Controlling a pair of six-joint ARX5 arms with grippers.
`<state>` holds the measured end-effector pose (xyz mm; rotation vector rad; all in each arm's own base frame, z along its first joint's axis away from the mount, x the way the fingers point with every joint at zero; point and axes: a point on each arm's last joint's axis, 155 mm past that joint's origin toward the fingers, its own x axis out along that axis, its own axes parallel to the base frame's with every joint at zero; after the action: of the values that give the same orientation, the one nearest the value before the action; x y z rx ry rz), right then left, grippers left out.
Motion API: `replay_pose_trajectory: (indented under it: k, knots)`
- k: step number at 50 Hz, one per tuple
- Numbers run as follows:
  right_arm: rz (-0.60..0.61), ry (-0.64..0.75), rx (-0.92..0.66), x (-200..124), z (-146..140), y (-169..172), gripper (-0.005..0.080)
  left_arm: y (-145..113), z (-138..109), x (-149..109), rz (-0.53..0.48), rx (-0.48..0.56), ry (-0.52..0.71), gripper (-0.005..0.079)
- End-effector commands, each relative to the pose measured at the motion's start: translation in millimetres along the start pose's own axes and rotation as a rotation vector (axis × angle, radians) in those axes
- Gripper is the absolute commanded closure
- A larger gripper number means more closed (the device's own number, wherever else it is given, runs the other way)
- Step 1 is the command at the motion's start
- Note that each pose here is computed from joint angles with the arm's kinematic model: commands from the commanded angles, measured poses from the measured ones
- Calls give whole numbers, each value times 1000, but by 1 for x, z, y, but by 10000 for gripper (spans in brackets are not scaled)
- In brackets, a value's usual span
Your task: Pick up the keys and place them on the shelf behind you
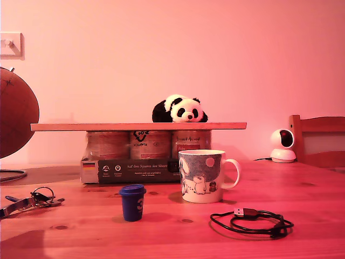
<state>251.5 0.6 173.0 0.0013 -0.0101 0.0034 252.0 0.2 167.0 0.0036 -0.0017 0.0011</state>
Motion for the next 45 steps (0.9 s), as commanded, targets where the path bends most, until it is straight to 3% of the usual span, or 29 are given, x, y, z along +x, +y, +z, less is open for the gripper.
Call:
replay_pose_trajectory:
  k: [1,18,20,26,37,45]
  knots:
    - [-90,-51,131,-4,19,-21,764,-16,-10,-1,-134,-114,14,766]
    - [-57,-57,131,-4,21,-15,764,-16,0,-1,-137,-113,-24,766]
    - [-30,-63,130,-3,23,-11,764,-17,4,-2,-145,-159,-38,766]
    - [100,-65,126,-5,27,14,764,-25,14,-4,-194,-188,-64,766]
    - [443,-83,109,-25,46,78,764,-47,24,-11,-316,-186,-61,766]
    - [542,-75,191,-42,75,98,764,-54,29,-16,-350,-188,-47,766]
